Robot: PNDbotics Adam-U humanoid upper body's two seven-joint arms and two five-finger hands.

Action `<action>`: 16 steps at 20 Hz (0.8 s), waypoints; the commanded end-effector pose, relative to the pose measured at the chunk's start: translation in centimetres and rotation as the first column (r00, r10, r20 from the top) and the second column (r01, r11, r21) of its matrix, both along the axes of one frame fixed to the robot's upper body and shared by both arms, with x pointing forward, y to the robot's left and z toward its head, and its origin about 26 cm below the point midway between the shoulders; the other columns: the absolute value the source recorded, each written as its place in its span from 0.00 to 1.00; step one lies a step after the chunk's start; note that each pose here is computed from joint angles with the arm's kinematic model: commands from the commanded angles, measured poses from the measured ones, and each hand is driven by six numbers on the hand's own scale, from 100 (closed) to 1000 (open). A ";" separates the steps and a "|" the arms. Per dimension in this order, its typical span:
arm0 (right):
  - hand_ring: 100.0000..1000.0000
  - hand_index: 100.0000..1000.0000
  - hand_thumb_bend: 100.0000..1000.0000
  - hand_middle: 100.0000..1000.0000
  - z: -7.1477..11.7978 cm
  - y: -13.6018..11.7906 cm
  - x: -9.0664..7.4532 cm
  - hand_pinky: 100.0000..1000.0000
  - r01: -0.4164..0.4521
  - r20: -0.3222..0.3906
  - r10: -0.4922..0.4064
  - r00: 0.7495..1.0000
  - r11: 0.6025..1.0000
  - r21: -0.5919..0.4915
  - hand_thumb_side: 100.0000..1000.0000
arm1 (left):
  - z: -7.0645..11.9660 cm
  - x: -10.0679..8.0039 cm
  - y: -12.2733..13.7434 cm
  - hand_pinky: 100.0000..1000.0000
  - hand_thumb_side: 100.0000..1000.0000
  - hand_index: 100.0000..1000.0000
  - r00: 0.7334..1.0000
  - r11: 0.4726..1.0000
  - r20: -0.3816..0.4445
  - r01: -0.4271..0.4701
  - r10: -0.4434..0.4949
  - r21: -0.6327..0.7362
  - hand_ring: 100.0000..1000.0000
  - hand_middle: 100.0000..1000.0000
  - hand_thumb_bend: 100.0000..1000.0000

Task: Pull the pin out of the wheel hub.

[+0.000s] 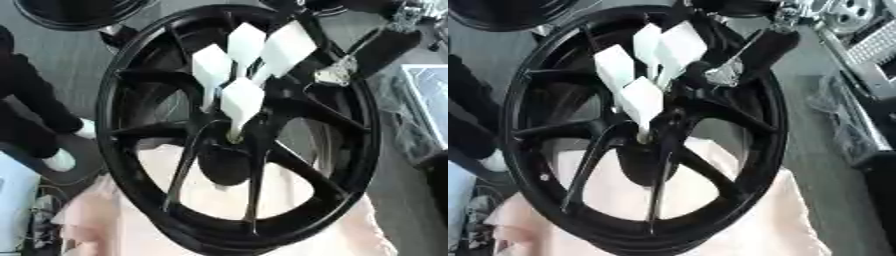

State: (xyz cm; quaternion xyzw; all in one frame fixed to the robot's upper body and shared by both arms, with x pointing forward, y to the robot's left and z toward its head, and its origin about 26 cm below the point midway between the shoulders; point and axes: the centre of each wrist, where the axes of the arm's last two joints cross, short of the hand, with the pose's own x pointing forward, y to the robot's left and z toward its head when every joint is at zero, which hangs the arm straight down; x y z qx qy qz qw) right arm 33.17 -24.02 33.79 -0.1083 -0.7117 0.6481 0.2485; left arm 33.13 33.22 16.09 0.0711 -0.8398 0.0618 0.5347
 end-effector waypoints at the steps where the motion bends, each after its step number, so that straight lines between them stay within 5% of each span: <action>1: 0.22 0.46 0.00 0.23 2.3 -1.9 -1.5 0.49 0.035 0.059 -0.039 0.998 0.997 0.071 0.00 | 1.0 -0.2 0.7 0.68 0.65 0.67 1.000 0.999 0.025 -0.014 0.013 0.031 0.85 0.77 0.00; 10: 0.20 0.47 0.00 0.23 3.2 -9.1 -3.6 0.50 0.244 0.004 -0.258 0.966 0.917 0.316 0.00 | 1.1 -0.3 1.1 0.68 0.65 0.67 0.999 0.999 0.034 -0.035 0.034 0.026 0.85 0.77 0.00; 14: 0.20 0.47 0.00 0.23 2.7 -13.6 -4.2 0.50 0.383 -0.061 -0.395 0.917 0.825 0.416 0.00 | 1.1 -0.5 1.5 0.68 0.65 0.67 0.997 0.998 0.041 -0.059 0.058 0.021 0.85 0.77 0.00; 16: 0.20 0.47 0.00 0.23 1.9 -16.1 -4.2 0.50 0.471 -0.106 -0.480 0.871 0.754 0.457 0.00 | 1.2 -0.7 1.9 0.68 0.64 0.67 0.996 0.997 0.047 -0.079 0.078 0.018 0.85 0.77 0.00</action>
